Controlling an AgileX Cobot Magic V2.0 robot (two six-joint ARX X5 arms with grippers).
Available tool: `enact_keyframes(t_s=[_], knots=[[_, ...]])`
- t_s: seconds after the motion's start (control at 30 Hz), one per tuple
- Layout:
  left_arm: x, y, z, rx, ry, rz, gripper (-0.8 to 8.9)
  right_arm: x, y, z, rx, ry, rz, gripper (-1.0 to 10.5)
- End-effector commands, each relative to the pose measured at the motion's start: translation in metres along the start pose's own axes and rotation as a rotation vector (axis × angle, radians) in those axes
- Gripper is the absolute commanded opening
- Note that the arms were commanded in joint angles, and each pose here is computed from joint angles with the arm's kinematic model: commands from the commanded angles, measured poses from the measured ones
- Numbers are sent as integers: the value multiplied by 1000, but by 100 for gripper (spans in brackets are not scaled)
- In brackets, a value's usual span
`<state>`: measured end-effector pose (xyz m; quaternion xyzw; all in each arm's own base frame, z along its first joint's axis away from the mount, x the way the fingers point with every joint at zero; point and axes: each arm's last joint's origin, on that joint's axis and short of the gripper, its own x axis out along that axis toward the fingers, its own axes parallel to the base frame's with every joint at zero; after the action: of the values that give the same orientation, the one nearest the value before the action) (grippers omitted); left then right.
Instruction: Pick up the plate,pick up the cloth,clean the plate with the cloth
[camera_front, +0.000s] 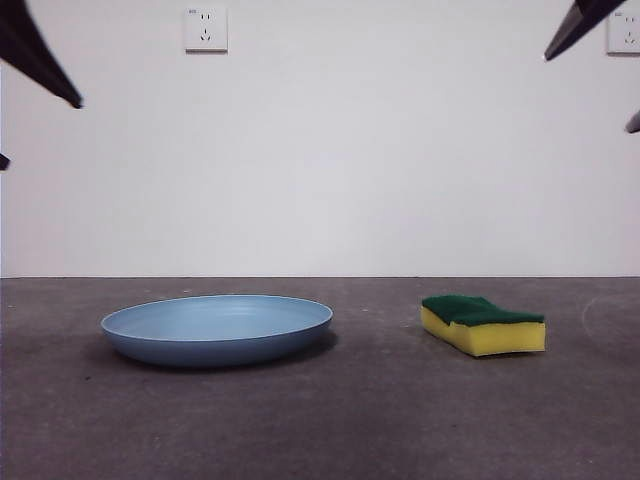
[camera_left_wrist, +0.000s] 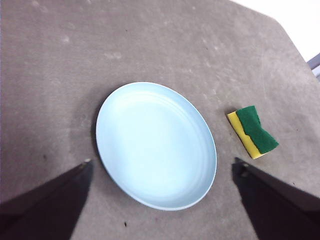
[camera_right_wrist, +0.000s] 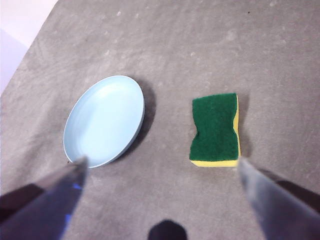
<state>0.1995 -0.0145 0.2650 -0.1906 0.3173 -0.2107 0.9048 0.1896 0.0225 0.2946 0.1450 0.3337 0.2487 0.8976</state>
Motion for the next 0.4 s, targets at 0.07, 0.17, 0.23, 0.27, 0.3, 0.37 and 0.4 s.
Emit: enact_keyframes(t_s=[0.07,0.17,0.23,0.27,0.3,0.37,0.4], knots=[[22,2,23,9,49,-2,469,0,1,1,-5,-4,4,531],[42,2,40,29,119,28,468,0,1,1,-5,-4,4,531],[57,2,50,59,174,85,468,0,1,1,-6,-5,3,531],[65,3,54,73,199,111,468,0,1,1,-6,-5,3,531],[72,3,57,84,222,133,468,0,1,1,-6,-5,3,531],[90,5,63,103,267,186,467,0,1,1,-6,-5,3,531],[98,7,64,115,286,201,467,0,1,1,-6,-5,3,531]])
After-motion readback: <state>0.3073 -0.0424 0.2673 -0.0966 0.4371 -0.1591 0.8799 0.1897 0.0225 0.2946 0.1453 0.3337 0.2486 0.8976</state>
